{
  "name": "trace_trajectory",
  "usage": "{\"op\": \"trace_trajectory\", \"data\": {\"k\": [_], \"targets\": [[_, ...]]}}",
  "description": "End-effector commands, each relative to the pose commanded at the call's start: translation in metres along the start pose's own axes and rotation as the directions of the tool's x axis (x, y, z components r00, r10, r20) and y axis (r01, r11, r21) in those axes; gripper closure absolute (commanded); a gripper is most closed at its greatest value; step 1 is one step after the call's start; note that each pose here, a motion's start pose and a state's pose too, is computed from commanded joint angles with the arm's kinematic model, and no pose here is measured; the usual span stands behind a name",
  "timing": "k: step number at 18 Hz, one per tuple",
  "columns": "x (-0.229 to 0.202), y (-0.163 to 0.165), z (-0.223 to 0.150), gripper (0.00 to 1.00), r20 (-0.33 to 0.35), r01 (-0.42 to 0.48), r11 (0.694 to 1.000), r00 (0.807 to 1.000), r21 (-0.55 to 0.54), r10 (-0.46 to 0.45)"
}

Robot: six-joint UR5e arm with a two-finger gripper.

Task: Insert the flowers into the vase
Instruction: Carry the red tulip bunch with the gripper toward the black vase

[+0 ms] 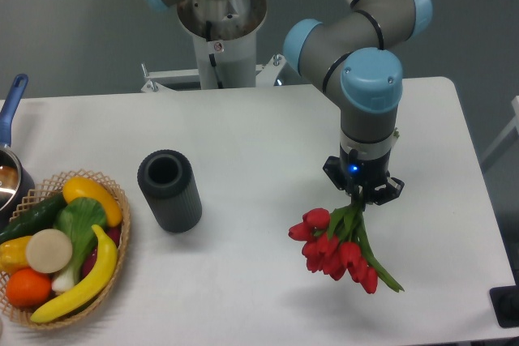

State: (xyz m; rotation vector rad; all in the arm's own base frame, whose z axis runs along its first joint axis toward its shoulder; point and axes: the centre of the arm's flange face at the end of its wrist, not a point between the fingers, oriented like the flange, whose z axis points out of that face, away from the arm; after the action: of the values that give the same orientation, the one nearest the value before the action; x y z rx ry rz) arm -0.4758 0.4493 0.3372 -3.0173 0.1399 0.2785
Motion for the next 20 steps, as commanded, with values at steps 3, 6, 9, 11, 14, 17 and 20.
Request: {"op": "trace_trajectory", "data": {"k": [3, 6, 9, 11, 14, 17, 20], "targets": [[0.005, -0.007, -0.003, 1.0, -0.015, 0.003, 0.999, 1.0, 0.04, -0.003], [0.007, -0.016, -0.029, 1.0, -0.016, 0.054, 0.988, 0.998, 0.147, -0.052], [0.002, -0.033, -0.058, 1.0, 0.043, 0.063, 0.936, 0.996, 0.347, -0.083], [0.001, -0.044, -0.072, 1.0, 0.019, 0.076, 0.875, 0.995, 0.479, -0.097], [0.005, -0.057, -0.087, 1.0, -0.025, 0.063, 0.811, 0.998, 0.581, -0.059], [0.018, -0.074, -0.104, 1.0, -0.135, 0.084, 0.681, 0.991, 0.728, 0.022], [0.024, -0.087, -0.122, 1.0, -0.235, 0.152, 0.574, 0.969, 0.804, 0.073]]}}
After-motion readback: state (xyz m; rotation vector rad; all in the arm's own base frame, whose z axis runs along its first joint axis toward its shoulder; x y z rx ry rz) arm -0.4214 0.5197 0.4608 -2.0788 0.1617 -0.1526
